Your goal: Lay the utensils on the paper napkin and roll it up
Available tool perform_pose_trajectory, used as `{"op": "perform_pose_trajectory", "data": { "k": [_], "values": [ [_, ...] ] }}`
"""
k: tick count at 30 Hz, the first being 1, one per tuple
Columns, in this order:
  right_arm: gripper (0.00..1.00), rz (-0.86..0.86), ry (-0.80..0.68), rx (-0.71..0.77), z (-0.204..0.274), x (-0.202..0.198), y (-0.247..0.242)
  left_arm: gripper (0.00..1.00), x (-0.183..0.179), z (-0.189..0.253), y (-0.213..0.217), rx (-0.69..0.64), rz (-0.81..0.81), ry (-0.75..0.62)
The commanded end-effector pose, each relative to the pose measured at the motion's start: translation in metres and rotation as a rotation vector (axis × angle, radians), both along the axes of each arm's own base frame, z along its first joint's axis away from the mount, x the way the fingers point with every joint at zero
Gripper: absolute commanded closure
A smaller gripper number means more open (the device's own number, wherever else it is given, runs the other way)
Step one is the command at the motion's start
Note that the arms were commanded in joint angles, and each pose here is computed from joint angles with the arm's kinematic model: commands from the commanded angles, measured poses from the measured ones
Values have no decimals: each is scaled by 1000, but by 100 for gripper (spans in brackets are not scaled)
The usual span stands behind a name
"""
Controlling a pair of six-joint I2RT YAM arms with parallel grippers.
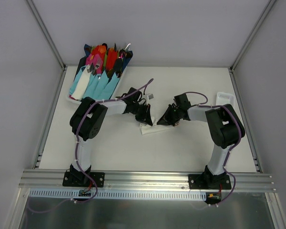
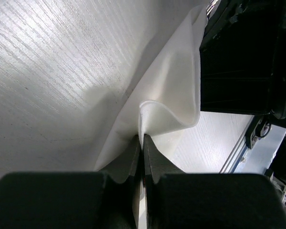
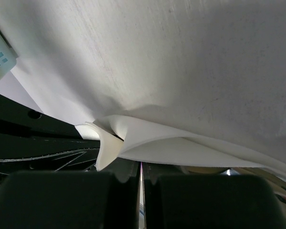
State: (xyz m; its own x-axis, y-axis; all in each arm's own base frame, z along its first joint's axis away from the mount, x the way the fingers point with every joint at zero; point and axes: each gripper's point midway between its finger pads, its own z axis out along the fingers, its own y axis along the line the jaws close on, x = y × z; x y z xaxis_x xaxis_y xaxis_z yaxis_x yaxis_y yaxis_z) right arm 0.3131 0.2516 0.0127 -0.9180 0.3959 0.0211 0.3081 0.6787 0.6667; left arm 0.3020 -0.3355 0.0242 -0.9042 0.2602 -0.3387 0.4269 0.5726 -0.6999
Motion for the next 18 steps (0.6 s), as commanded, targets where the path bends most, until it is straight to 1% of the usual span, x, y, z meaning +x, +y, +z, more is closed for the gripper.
{"op": "perform_pose_trajectory", "data": {
  "k": [1,5,9,16,18],
  "values": [
    [100,-41,66,-232,-35,-16,-45,100,-7,-26,17,158,5,-1],
    [100,-27,43,-220,-22,-14,-43,100,-5,-36,23,208,26,2],
    [97,-8,21,-218,-6,-14,-44,100,-6,-44,28,244,33,15],
    [94,16,-54,-181,27,-11,-40,100,-3,-49,29,267,40,21],
    [95,19,-70,-169,35,-13,-41,100,-3,-49,29,268,38,23]
  ]
}}
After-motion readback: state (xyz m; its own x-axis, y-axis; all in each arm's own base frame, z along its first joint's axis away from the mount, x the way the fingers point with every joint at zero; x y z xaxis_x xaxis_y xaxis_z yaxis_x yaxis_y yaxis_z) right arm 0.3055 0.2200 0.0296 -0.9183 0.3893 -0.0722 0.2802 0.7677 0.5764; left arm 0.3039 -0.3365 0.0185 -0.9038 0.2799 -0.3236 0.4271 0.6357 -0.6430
